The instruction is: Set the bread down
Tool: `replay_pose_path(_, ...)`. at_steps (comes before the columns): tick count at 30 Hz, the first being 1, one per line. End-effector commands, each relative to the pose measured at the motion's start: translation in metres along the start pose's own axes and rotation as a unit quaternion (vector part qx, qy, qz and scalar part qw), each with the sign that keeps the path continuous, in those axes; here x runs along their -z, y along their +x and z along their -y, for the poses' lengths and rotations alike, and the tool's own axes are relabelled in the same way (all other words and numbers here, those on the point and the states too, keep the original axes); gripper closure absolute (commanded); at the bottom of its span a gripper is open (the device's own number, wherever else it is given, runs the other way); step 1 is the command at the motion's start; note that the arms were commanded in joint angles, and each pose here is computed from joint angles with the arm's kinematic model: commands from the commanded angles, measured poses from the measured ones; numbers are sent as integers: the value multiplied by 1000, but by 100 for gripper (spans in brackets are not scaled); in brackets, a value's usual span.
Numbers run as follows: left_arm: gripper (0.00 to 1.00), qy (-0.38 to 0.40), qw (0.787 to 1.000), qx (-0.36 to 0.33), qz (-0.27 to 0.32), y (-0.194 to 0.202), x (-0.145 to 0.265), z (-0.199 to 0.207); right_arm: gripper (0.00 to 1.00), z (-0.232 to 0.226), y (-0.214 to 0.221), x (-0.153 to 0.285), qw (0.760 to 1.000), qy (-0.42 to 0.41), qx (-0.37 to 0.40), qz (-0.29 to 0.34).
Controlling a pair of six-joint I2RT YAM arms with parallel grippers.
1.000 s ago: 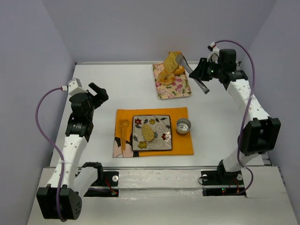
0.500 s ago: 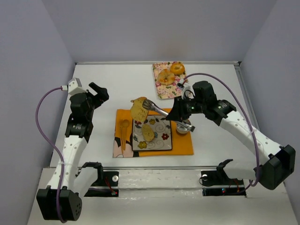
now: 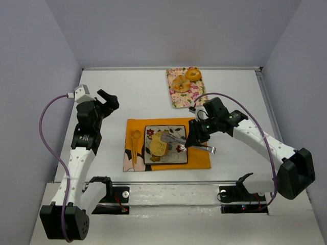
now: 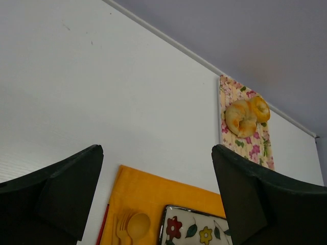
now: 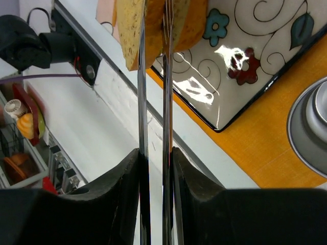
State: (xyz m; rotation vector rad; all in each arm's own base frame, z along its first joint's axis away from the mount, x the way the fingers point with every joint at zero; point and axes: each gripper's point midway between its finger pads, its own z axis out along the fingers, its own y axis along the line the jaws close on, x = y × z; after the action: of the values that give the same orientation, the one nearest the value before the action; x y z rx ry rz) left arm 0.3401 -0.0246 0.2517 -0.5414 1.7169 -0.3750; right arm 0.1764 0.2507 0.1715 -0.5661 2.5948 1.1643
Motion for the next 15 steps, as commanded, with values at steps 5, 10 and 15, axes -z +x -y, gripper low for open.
replay_pose_path(5, 1, 15, 1000, 2, 17, -9, -1, 7, 58, 8, -3, -5, 1000, 21, -2, -17)
replay_pose_path(10, 1, 15, 1000, 2, 16, -8, -1, 7, 46, 1, -11, 1, 1000, 16, 19, -3)
replay_pose_path(15, 1, 18, 1000, 3, 18, -10, 0, 8, 43, 2, -25, 6, 999, 37, 22, 20)
